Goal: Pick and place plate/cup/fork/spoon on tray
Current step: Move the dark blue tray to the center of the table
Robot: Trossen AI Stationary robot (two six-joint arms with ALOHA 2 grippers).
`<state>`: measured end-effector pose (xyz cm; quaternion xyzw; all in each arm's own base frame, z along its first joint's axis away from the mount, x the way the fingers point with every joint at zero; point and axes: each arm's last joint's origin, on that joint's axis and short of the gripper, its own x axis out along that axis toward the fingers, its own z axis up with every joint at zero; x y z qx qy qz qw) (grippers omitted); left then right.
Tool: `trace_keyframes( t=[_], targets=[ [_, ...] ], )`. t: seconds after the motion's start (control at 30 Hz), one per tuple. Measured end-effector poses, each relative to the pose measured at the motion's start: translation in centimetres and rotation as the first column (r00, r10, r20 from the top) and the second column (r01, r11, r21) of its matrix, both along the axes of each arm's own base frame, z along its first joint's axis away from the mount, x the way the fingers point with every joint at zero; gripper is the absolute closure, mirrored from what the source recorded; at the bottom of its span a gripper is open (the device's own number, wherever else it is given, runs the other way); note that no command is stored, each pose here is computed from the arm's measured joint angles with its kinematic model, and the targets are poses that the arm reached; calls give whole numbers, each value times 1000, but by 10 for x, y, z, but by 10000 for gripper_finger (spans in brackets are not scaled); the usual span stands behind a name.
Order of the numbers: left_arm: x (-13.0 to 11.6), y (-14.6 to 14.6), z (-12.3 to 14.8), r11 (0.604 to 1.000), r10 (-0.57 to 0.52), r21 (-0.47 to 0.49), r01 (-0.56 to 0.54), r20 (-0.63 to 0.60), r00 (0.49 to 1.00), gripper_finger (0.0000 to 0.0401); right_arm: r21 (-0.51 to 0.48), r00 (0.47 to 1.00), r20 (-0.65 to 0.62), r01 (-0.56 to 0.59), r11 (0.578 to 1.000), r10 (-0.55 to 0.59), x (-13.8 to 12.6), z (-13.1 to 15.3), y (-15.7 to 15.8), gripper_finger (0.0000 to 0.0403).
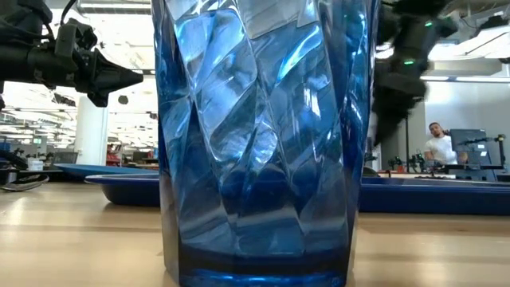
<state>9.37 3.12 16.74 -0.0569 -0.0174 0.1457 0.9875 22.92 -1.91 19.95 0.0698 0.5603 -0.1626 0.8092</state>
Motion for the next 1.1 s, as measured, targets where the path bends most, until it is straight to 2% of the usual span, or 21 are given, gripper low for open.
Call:
trace_keyframes(
  t=[0.13,0.27,0.4,0.57,0.67,0.87,1.1],
  targets=[
    [1,0,-2,1000,-1,-5,1,-20,1000,401,10,975,-176,141,990,-137,-31,6,-3,393],
    [3,1,-4,1000,-2,-12,2,-47,999,401,3,939,-312,156,988,-147,-43,4,-7,397],
    [4,1,-6,1000,-3,-18,2,-68,998,401,90,935,-345,119,989,-82,-48,-8,-10,398],
    [5,2,-6,1000,-4,-22,2,-76,997,401,148,916,-401,83,985,-17,-57,-27,-8,397],
    [5,2,-6,1000,-4,-21,2,-75,997,401,147,921,-389,66,987,-3,-53,-28,-6,398],
    [5,2,-6,1000,-3,-6,3,-79,997,401,168,898,-438,40,985,39,-48,-38,-1,397],
    [5,2,-6,1000,-3,0,3,-81,997,401,153,887,-460,41,987,34,-36,-50,-3,397]
  ],
)
